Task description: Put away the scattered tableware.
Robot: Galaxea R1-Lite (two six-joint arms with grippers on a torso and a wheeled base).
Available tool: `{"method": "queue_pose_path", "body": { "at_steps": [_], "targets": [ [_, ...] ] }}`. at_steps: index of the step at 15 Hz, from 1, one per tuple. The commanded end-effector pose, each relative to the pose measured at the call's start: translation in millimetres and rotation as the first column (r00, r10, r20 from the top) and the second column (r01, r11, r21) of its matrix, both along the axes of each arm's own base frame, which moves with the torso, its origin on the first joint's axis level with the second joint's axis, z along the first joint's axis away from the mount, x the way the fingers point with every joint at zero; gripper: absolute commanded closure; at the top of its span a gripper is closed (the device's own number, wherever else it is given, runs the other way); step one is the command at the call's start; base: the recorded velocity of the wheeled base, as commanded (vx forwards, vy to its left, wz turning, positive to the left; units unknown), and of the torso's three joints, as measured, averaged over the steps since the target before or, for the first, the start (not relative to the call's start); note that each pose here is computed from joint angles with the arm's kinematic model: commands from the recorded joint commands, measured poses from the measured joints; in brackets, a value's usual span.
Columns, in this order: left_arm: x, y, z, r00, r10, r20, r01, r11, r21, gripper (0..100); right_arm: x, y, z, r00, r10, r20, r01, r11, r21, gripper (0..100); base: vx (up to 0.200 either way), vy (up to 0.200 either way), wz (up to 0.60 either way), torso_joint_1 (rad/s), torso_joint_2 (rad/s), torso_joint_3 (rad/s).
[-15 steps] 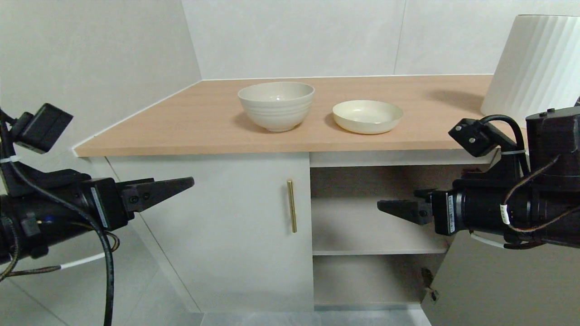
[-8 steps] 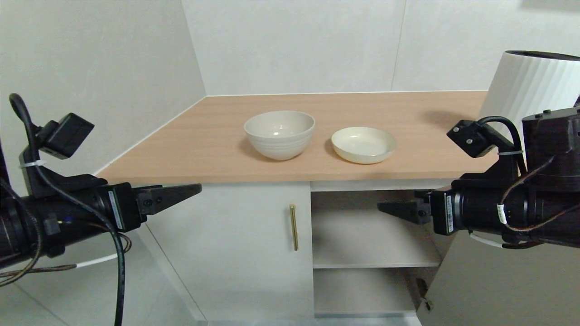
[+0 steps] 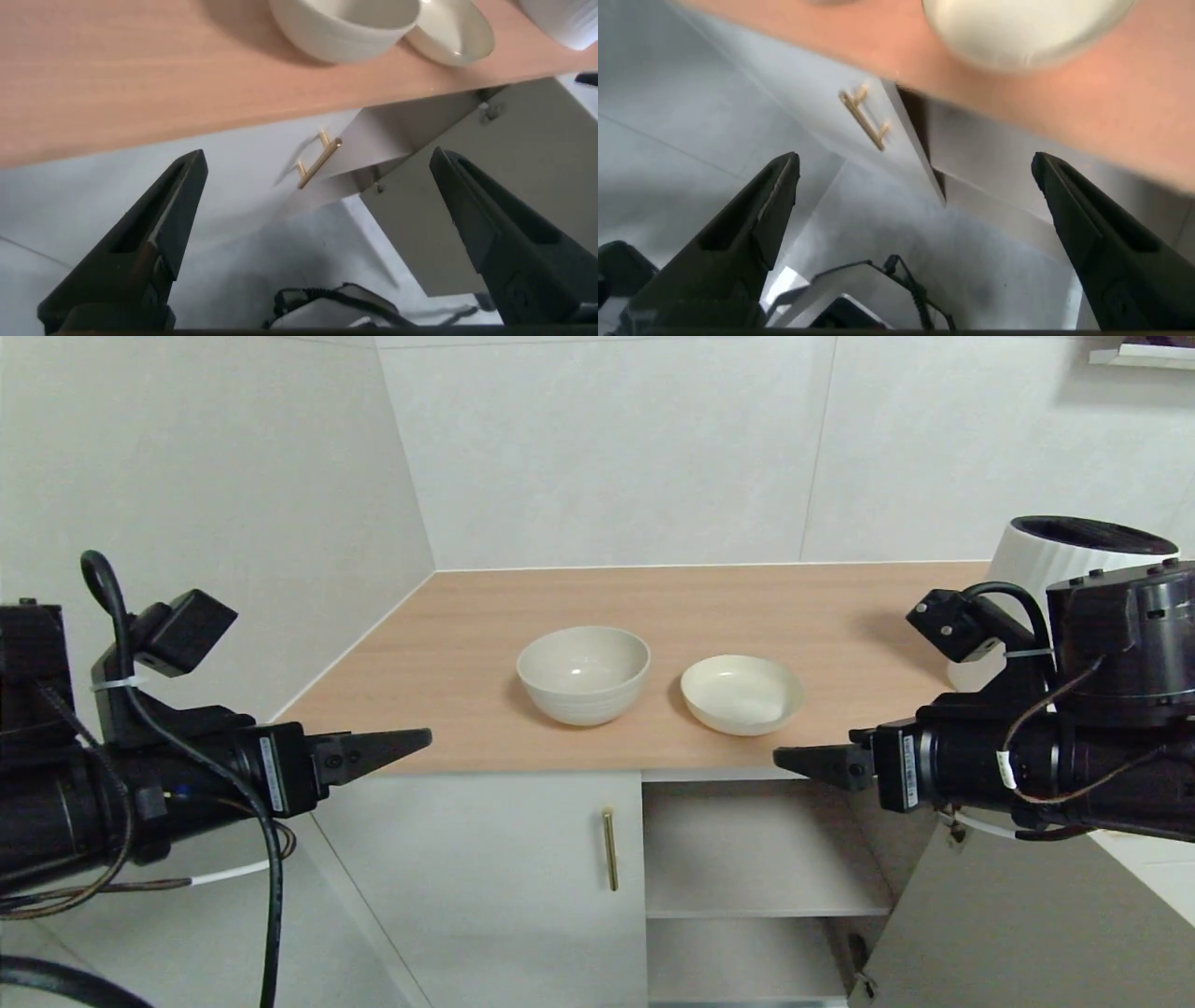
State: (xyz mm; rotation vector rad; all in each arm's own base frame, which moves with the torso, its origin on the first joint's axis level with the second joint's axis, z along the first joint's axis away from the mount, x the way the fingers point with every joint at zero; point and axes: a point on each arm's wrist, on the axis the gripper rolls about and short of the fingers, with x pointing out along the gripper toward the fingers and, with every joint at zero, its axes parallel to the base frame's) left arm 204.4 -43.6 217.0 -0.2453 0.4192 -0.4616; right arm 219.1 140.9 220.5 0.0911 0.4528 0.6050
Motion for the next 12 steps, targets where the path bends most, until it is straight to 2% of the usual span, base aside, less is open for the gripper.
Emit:
{"method": "queue_pose_path", "body": {
  "at_steps": [1,5,7,10,11,12],
  "targets": [
    [5.5,-1.0,-5.0,1.0,0.001,-0.023,-0.001,1.0,0.004,0,4.3,1.0,-4.7,1.0,-0.005,-0.01,0.005,1.0,-0.006,0,0.0,0.0,0.0,0.217,-0.49,-0.276],
    [19.9,-3.5,-10.1,0.999,0.002,-0.054,-0.002,1.0,0.006,0,28.5,0.7,-7.9,0.999,-0.042,-0.004,0.041,0.999,-0.027,0,0.0,0.0,0.0,0.223,-0.49,-0.284],
    [40.3,-10.9,-12.4,0.997,-0.006,-0.079,0.007,1.0,0.011,0,48.3,4.7,-11.2,0.998,-0.062,0.003,0.062,0.997,-0.034,0,0.0,0.0,0.0,0.102,-0.22,-0.11],
    [69.4,-29.9,-10.8,0.992,0.004,-0.128,-0.008,0.999,-0.031,0,62.8,9.9,-9.6,0.996,-0.085,0.013,0.086,0.996,-0.027,0,0.0,0.0,0.0,0.017,-0.03,-0.017],
    [87.4,-39.4,-9.7,0.988,0.056,-0.147,-0.06,0.998,-0.021,0,68.9,10.2,-14.3,0.99,-0.14,-0.008,0.139,0.989,-0.05,0,0.0,0.0,0.0,0.0,0.0,0.0],
    [99.7,-45.4,-14.3,0.981,0.102,-0.166,-0.102,0.995,0.009,0,71.7,11.2,-15.9,0.984,-0.176,-0.011,0.174,0.982,-0.074,0,0.0,0.0,0.0,0.0,0.0,0.0]
  ]
}}
